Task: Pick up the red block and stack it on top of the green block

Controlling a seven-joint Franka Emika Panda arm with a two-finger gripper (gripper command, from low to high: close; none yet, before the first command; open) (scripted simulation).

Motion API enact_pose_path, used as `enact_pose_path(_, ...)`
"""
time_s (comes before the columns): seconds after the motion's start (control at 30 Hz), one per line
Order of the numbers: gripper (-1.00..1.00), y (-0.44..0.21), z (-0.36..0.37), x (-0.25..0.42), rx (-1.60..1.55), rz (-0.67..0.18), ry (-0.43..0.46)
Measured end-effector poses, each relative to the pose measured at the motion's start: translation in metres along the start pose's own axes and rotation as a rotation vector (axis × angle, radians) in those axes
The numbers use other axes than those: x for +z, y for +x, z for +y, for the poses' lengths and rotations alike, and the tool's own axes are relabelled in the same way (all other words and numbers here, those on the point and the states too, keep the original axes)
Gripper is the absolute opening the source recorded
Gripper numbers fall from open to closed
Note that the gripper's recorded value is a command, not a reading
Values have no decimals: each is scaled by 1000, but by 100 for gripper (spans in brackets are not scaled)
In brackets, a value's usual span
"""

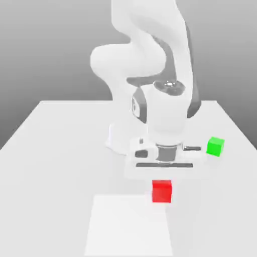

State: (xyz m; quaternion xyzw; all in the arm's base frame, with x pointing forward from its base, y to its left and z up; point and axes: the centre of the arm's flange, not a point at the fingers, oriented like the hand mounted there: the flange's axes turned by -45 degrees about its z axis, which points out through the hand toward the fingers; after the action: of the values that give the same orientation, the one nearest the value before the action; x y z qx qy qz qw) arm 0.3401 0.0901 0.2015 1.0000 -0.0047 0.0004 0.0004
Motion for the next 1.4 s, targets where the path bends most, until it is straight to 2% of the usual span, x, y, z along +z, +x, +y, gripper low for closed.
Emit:
enact_pose_path(0.2,-100,-43,-91,-21,-213,0,13)
enact_pose_path(0.43,-100,-143,-188,-36,-514,-2,17)
enact_pose_path(0.73,-100,-291,-238,-45,-864,2,3)
enact_pose_path(1.4,-100,-294,-243,-6,-883,27,-5)
